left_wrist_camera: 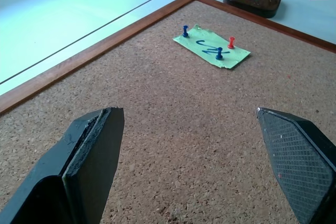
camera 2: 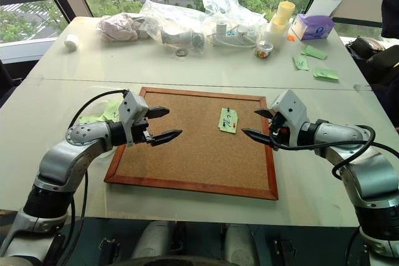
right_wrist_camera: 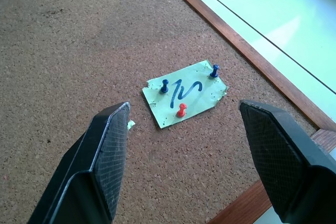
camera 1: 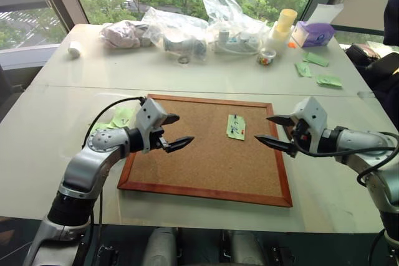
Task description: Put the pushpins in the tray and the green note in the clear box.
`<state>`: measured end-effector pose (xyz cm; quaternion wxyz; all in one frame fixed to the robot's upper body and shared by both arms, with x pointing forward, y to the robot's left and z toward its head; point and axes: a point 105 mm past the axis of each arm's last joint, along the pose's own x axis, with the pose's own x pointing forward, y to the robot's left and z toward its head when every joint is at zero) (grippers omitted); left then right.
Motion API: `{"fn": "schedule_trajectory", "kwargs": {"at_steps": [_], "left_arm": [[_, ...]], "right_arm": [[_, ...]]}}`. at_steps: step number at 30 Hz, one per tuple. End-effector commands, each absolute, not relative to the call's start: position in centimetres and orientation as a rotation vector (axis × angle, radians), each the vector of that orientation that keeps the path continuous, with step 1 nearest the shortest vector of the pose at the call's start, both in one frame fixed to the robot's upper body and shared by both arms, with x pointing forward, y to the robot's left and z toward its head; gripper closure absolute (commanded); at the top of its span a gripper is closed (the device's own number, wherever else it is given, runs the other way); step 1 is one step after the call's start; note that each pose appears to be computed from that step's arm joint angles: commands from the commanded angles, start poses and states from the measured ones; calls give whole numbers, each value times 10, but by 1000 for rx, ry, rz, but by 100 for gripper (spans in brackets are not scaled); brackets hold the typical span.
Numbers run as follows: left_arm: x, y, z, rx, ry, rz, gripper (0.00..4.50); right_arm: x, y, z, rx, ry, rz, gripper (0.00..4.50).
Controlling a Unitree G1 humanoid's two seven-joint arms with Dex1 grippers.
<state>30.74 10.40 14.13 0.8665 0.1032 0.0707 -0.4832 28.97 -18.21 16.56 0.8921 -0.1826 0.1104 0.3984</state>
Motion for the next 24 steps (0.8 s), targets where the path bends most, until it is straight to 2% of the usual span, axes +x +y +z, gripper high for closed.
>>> {"fn": "schedule_trajectory", "kwargs": {"at_steps": [1, 19, 24], "left_arm": [[304, 101, 152, 223, 105, -1042, 7], [301, 93, 152, 217, 110, -1067, 7], [300, 80, 144, 232, 110, -1102, 7]], "right_arm": [[290, -182, 176, -403, 190, 823, 110], [289, -182, 175, -404, 190, 820, 110], [289, -181, 173, -400, 193, 823, 110]]}}
